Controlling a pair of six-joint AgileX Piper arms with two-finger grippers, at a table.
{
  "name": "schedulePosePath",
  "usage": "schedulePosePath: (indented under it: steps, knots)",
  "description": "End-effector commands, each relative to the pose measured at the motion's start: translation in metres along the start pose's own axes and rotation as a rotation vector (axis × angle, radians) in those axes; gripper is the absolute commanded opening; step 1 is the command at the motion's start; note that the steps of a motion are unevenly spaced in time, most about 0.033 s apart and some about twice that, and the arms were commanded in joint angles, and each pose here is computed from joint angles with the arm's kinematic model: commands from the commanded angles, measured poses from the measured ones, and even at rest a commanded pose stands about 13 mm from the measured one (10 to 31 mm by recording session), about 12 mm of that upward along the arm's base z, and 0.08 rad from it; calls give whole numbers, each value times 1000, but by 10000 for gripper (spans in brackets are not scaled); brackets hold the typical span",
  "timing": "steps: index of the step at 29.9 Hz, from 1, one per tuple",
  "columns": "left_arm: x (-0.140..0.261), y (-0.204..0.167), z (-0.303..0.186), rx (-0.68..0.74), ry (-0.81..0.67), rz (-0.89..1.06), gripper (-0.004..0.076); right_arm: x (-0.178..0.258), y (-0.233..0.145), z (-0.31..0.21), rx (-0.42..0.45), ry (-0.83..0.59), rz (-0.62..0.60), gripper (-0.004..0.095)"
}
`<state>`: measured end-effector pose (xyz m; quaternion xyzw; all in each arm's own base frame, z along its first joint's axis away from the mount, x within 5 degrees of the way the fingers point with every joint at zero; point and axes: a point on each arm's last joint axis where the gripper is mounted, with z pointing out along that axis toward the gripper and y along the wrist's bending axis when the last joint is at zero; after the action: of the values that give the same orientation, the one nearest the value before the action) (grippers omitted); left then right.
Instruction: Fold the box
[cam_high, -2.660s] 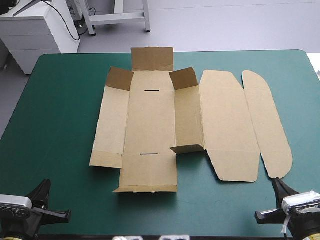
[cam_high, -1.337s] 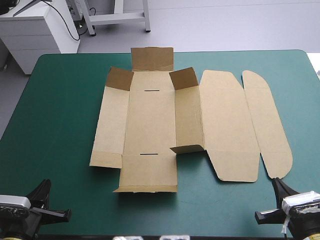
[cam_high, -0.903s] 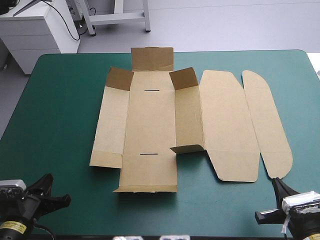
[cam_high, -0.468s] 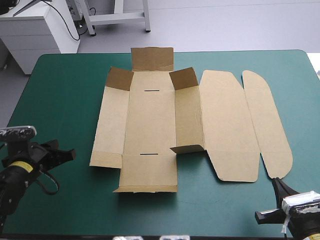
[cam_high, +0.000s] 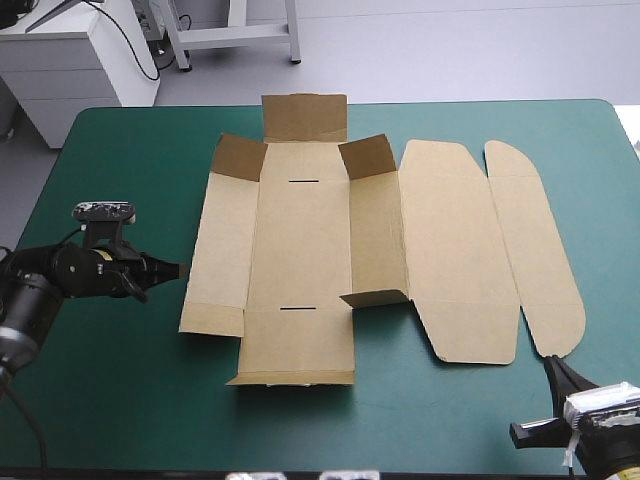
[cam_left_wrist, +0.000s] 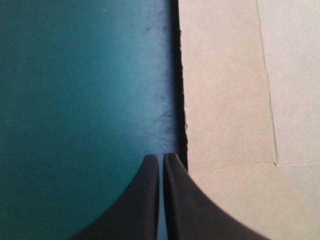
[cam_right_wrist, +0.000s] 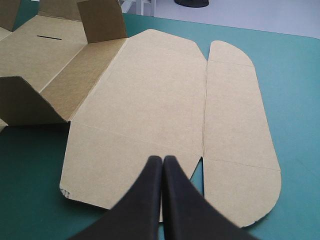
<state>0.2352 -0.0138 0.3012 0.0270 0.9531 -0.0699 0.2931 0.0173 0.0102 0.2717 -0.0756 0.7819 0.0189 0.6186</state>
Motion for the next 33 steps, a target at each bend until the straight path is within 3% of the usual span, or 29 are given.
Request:
schedulePosePath:
  steps: [1,8,19,22,29,33]
  knots:
    - [-20,15,8,126,-9,-83,17,-12,-1,-8,14,-119,0,-20]
    - [-28,69,36,383,155,-344,14,-12,-1,-8,14,-119,0,-20]
    - [-33,80,56,468,144,-457,32,-12,-1,-8,14,-119,0,-20]
    - [-34,80,57,461,136,-457,111,-12,-1,-8,14,-119,0,-20]
    - [-38,70,68,449,130,-434,428,-12,-1,-8,14,-119,0,-20]
    - [-36,61,85,472,196,-427,449,-12,-1,-8,14,-119,0,-20]
